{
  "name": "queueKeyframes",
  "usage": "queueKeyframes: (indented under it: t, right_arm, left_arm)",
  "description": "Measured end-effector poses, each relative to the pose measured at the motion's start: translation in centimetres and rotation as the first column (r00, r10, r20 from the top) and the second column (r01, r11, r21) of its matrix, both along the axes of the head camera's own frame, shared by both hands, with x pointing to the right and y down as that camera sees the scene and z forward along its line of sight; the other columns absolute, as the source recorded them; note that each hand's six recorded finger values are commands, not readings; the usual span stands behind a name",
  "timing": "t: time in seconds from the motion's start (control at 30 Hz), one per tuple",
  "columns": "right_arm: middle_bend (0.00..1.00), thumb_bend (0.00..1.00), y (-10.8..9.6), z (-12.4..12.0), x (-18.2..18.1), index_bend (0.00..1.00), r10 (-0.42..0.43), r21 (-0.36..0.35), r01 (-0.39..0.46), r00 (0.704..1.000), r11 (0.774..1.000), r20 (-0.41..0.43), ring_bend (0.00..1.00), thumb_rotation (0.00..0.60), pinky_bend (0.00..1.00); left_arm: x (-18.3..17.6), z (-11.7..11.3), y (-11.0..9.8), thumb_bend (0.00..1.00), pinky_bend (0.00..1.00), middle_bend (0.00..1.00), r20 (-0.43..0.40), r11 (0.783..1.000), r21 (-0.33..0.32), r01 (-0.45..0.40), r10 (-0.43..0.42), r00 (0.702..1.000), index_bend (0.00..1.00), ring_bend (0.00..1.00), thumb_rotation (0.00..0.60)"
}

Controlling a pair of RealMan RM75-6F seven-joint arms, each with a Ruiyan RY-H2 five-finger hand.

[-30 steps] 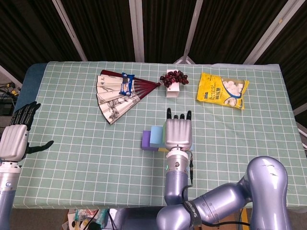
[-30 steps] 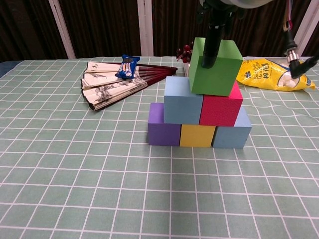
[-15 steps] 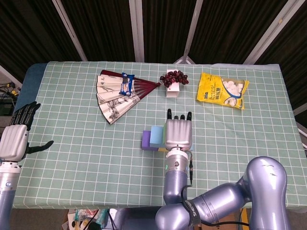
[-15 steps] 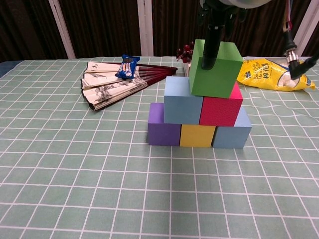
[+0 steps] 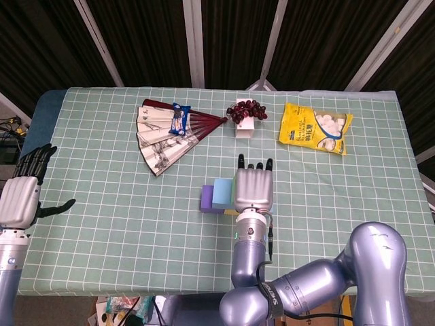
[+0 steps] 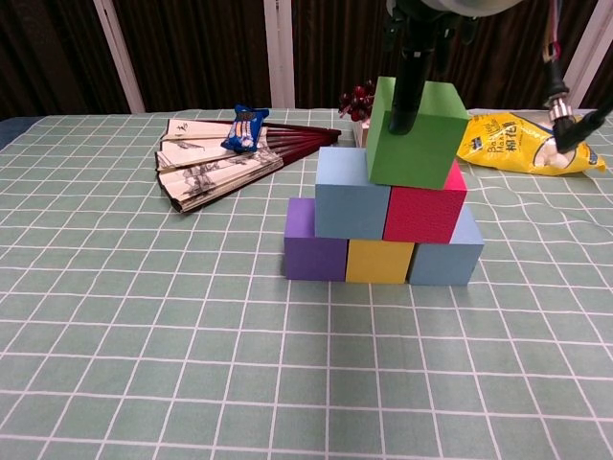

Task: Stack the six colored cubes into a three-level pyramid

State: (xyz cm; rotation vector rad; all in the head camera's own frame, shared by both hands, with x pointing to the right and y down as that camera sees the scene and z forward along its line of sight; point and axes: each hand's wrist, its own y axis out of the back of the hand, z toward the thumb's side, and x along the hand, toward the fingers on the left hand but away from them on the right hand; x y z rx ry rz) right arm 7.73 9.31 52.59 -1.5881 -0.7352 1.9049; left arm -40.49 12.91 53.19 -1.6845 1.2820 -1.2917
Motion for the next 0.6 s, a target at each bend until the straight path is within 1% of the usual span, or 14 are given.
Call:
queueKeyframes:
  t: [0.27,0.6]
  right_arm:
    - [0.43,0.33,0.05,0.02,-0.19,0.00,-0.008,0.003,0.008,1.000,1.000,0.017,0.21,0.600,0.09]
    - [0.43,0.33,-0.05,0.17,-0.17,0.00,-0.020,0.012,0.020,1.000,1.000,0.013,0.21,0.600,0.09]
  left_arm:
    - [0.00,0.03,0.04,0.05,0.01,0.01,0.001,1.000,-0.002,0.000,0.000,1.000,0.00,0.00,0.600]
    - [-0.03,0.11,0.08,0.05,0.01,0.01,0.004,1.000,-0.005,0.000,0.000,1.000,0.00,0.00,0.600]
